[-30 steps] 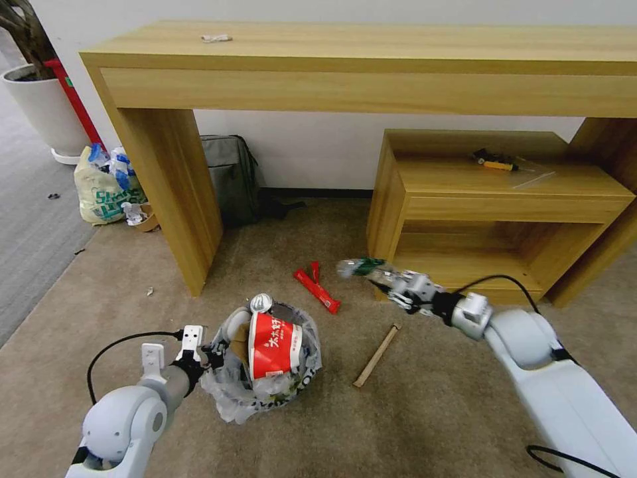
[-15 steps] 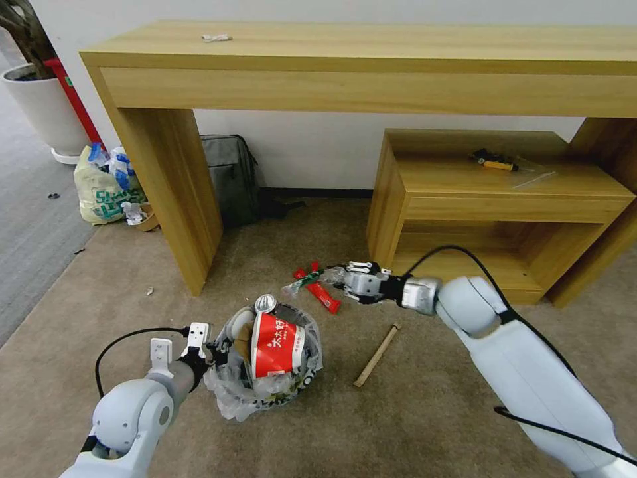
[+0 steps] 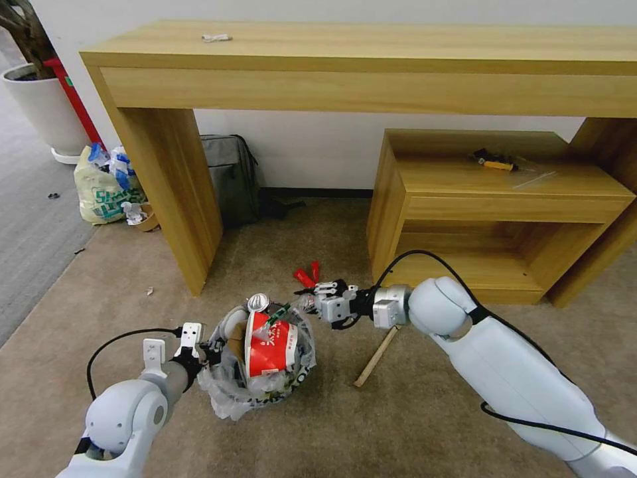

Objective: Pick up the trash bin and place the garbage on the floor into it.

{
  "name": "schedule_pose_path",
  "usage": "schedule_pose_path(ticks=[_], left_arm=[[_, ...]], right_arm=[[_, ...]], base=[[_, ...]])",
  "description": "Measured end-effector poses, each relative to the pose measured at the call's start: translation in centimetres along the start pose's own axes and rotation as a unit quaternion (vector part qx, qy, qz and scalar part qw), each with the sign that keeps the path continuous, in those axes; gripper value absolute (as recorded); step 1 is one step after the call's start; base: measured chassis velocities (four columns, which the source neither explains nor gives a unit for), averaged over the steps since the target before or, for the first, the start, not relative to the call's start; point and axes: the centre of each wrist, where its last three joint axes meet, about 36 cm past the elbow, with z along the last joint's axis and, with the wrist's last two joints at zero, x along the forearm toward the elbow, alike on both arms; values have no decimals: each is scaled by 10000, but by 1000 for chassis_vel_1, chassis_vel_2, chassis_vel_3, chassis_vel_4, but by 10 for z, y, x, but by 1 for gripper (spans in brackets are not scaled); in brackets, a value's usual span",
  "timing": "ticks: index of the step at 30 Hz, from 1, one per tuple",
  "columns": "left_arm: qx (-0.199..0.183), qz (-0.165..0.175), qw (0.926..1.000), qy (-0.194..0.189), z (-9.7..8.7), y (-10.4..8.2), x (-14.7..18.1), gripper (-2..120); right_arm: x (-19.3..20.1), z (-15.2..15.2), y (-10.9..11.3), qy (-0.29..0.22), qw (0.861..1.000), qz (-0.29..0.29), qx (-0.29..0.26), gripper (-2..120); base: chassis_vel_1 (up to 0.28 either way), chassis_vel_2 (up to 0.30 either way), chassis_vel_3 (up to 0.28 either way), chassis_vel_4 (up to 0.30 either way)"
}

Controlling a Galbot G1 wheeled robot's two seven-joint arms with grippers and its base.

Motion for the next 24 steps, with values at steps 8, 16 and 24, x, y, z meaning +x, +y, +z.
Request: schedule_pose_path(ticks=[8, 16, 24], left_arm=[[36, 39, 10000, -34, 0, -2, 1, 0], [49, 92, 9999, -15, 2, -4, 3, 0], [21, 125, 9999, -11, 2, -6, 3, 0]], right_arm=[[-16, 2, 8, 88, 9985, -512, 196, 25], [-26, 9, 8, 162, 9980, -591, 153, 25], [-41, -1, 6, 64, 9976, -658, 212, 25]], base=[[0, 0, 0, 0], [0, 0, 0, 0], [0, 0, 0, 0]])
